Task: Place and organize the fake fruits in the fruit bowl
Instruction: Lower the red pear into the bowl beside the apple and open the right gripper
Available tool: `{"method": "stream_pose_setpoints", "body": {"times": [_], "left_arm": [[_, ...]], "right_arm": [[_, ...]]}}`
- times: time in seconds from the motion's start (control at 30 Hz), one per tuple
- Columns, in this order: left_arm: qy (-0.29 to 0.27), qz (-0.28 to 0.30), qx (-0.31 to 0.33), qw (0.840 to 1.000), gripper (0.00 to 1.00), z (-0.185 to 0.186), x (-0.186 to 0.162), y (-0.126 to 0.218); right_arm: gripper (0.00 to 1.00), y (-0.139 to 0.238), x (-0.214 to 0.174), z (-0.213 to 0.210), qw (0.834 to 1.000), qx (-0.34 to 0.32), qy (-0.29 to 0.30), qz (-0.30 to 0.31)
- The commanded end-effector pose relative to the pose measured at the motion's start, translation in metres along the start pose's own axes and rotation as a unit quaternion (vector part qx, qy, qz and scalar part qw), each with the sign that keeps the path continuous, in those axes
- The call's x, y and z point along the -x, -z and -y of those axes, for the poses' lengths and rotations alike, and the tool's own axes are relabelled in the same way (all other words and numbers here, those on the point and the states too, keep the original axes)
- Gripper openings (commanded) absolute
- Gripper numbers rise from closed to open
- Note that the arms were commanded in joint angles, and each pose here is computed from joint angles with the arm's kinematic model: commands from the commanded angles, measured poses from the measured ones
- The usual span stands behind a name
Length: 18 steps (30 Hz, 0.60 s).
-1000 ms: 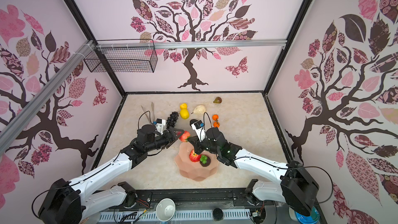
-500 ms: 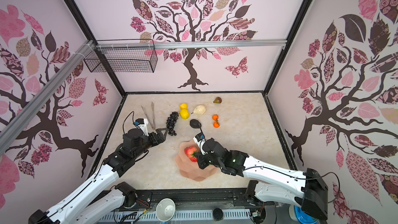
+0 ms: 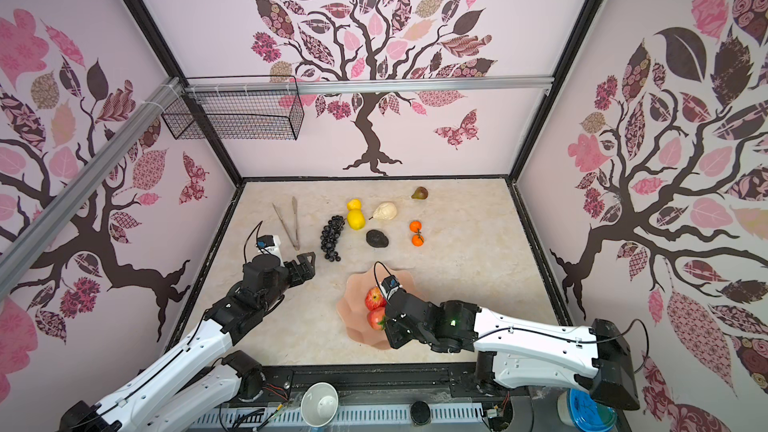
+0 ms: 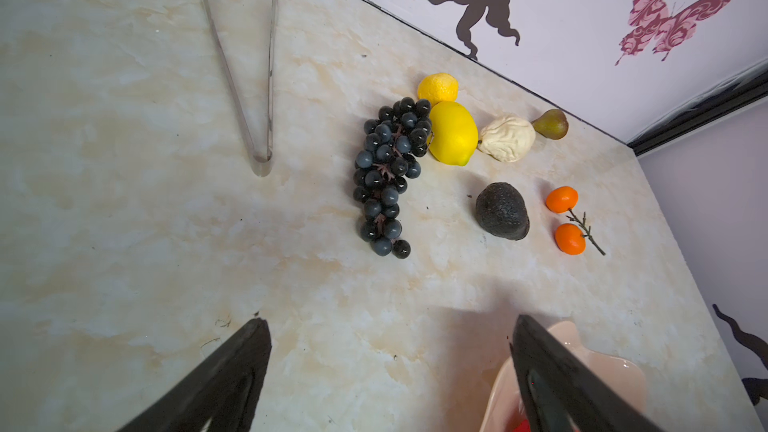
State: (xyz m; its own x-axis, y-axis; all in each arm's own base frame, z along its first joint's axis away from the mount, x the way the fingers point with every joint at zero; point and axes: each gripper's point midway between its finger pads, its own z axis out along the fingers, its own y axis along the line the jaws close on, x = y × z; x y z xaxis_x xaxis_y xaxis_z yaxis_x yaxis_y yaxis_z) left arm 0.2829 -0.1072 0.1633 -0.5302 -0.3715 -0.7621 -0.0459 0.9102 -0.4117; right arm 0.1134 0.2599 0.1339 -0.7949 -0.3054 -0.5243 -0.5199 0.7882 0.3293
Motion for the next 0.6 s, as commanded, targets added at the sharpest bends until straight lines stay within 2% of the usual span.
{"method": "stream_pose_setpoints", "body": {"times": [0.0,0.33,0.57], "left_arm": [[-0.013,0.000,0.017,1.000,0.94,-0.011,-0.008,-0.007],[-0.022,-0.006,0.026,0.999,0.94,-0.016,-0.016,-0.014],[-0.022,-0.008,0.029,0.999,0.95,-0.018,-0.019,-0.018]], "right_arm": [[0.00,0.002,-0.003,0.001,1.000,-0.014,-0.013,-0.012],[0.01,-0.016,-0.013,-0.003,0.999,-0.009,-0.007,-0.041],[0.02,-0.017,-0.018,0.005,0.998,-0.033,0.002,-0.057]]}}
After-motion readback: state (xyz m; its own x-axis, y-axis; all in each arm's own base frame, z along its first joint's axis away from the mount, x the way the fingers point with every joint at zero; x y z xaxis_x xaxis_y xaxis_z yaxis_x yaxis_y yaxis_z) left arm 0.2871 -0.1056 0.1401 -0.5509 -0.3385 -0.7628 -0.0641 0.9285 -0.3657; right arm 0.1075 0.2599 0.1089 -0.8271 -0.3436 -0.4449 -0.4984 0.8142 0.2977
